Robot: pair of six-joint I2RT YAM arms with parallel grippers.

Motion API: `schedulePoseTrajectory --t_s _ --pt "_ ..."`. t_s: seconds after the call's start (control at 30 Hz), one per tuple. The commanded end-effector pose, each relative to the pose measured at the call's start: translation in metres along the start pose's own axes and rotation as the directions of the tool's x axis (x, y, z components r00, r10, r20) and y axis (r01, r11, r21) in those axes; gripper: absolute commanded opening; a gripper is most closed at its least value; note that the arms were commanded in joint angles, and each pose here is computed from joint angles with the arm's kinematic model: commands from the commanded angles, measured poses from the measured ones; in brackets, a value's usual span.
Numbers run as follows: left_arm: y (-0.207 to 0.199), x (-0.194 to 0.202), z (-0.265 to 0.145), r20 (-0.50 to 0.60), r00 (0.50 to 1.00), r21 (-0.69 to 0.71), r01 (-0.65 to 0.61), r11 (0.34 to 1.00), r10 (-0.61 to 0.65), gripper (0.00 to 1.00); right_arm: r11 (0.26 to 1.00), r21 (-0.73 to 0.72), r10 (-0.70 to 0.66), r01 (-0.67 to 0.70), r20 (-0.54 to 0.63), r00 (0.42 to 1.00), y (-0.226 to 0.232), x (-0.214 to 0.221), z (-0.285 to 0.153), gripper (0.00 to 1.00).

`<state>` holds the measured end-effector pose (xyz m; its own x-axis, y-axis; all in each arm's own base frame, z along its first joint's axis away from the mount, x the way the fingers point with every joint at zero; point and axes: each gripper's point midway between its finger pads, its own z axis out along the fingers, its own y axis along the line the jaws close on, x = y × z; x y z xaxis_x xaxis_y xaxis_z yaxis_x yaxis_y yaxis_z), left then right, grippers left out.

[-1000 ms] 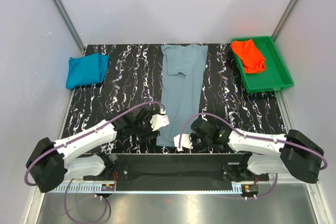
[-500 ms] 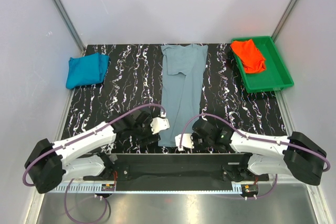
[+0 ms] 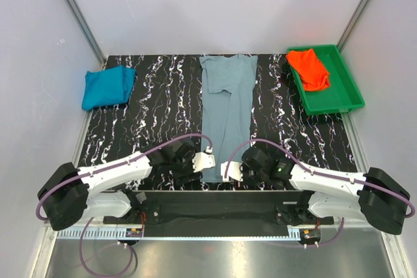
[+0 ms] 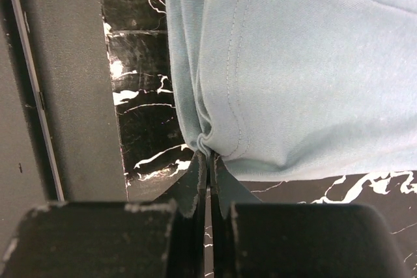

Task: Fold and stack the t-shirts
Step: Fold the tshirt

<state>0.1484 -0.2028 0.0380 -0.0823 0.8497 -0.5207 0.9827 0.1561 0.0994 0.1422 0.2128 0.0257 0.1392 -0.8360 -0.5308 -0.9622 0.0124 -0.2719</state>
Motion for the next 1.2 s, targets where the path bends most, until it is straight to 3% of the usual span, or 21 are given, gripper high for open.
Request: schedulePoseTrajectory --t_s 0.0,0.13,0.33,0.47,0.5,0.6,0.7,0.87,1.17 --pt "0.006 -0.041 0.001 0.135 0.991 0.007 -0.015 1.000 0.013 0.65 0.998 0.034 0.051 -0.051 0.006 0.999 -0.008 -0.002 -0.003 0.00" --pt "0.007 -0.053 -0.004 0.183 0.983 0.004 0.006 1.000 -0.006 0.60 0.997 0.035 0.070 -0.070 -0.002 0.998 -0.009 0.002 -0.002 0.00" --pt "0.005 -0.066 -0.011 0.229 0.973 0.018 0.015 1.000 -0.019 0.64 0.996 0.036 0.081 -0.081 -0.002 0.997 -0.010 0.003 -0.001 0.00" --pt "0.002 -0.075 -0.009 0.196 0.978 0.087 0.062 0.994 -0.079 0.65 0.996 0.035 0.087 -0.087 -0.002 0.996 -0.010 0.003 0.000 0.00" --pt "-0.001 -0.072 -0.003 0.148 0.978 0.123 0.126 0.984 -0.144 0.65 0.996 0.037 0.085 -0.085 0.000 0.996 -0.011 0.001 0.000 0.00" --pt "0.001 -0.088 -0.013 0.139 0.936 0.270 0.279 0.922 -0.324 0.62 0.996 0.041 0.084 -0.084 0.000 0.996 -0.012 0.002 0.000 0.00" --pt "0.005 -0.090 -0.019 0.115 0.890 0.322 0.387 0.864 -0.442 0.59 0.995 0.045 0.092 -0.092 0.000 0.996 -0.013 0.003 -0.001 0.00" --pt "0.007 -0.091 -0.027 0.083 0.842 0.369 0.472 0.801 -0.534 0.57 0.995 0.045 0.089 -0.089 0.003 0.996 -0.014 0.002 -0.001 0.00" --pt "-0.017 -0.089 -0.038 -0.090 0.708 0.498 0.641 0.584 -0.700 0.57 0.994 0.051 0.092 -0.092 0.015 0.996 -0.016 -0.003 -0.002 0.00"
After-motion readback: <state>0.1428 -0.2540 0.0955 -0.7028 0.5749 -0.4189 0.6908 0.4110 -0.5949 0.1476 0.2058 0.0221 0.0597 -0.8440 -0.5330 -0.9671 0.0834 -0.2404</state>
